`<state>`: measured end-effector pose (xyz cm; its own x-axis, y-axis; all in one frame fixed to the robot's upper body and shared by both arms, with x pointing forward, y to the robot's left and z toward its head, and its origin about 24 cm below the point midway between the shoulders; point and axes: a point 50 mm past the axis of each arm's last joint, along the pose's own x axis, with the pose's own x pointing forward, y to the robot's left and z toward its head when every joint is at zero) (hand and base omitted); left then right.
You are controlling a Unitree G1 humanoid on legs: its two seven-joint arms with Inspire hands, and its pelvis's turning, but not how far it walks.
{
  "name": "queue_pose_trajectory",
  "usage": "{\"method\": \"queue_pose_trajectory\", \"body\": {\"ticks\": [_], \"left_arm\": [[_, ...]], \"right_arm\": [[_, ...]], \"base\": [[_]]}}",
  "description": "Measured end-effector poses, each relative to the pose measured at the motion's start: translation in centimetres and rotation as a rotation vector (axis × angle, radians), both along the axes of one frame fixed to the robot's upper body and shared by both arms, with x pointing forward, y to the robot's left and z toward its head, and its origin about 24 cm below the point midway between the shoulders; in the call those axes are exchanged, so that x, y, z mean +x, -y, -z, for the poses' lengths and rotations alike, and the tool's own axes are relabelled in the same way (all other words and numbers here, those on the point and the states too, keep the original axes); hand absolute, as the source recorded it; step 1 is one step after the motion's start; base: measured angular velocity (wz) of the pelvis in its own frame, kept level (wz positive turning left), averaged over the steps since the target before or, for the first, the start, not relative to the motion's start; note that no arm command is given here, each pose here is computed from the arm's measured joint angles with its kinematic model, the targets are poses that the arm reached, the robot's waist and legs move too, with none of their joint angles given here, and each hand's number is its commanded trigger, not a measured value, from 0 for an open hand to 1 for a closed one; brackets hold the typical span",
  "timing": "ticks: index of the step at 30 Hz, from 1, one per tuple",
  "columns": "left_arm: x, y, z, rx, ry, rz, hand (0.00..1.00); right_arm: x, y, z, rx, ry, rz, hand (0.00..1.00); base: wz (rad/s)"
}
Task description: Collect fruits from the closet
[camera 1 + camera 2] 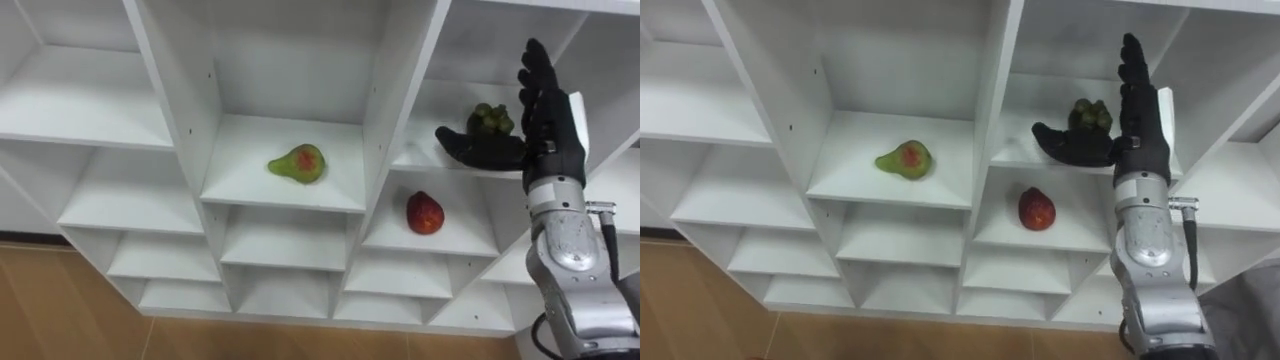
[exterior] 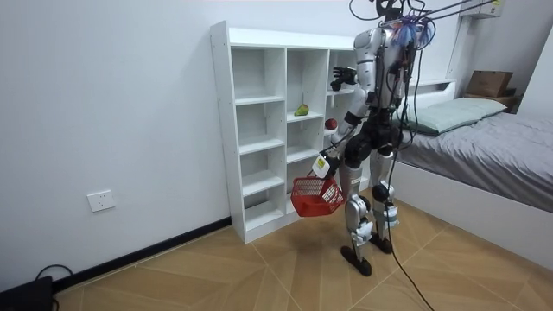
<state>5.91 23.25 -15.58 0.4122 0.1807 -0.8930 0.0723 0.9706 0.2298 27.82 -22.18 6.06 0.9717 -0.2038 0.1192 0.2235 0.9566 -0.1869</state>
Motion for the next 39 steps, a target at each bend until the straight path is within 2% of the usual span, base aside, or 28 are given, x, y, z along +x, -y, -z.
{"method": "queue_pose_trajectory", "body": {"ticks": [16, 23, 24, 25, 26, 27, 28, 39], "left_arm": [[-0.5, -0.1, 0.1, 0.016, -0.024, -0.008, 1.00], [-0.1, -0.1, -0.1, 0.035, -0.014, 0.028, 1.00], [0.0, -0.1, -0.2, 0.040, -0.011, 0.040, 1.00], [0.1, -0.1, -0.2, 0.042, -0.007, 0.046, 1.00], [0.2, -0.1, -0.3, 0.042, -0.004, 0.047, 1.00], [0.3, -0.1, -0.3, 0.043, 0.002, 0.048, 1.00], [0.4, -0.1, -0.3, 0.043, 0.004, 0.049, 1.00], [0.5, 0.0, -0.5, 0.043, 0.022, 0.046, 1.00]], "right_arm": [[0.1, 1.0, 2.8, 0.019, -0.126, 0.036, 0.00], [0.0, 1.1, 2.9, -0.062, -0.139, 0.016, 0.00], [0.0, 1.1, 2.9, -0.071, -0.141, 0.016, 0.16], [0.0, 1.1, 2.9, -0.083, -0.144, 0.015, 0.44], [0.0, 1.1, 2.9, -0.089, -0.145, 0.015, 0.62], [0.0, 1.1, 3.1, -0.092, -0.151, 0.016, 0.92], [-0.1, 1.3, 3.2, -0.094, -0.157, 0.021, 1.00], [-0.4, 2.9, 3.7, -0.085, -0.172, 0.081, 1.00]], "base": [[0.03], [0.00], [0.00], [0.00], [0.00], [0.00], [0.00], [0.00]]}}
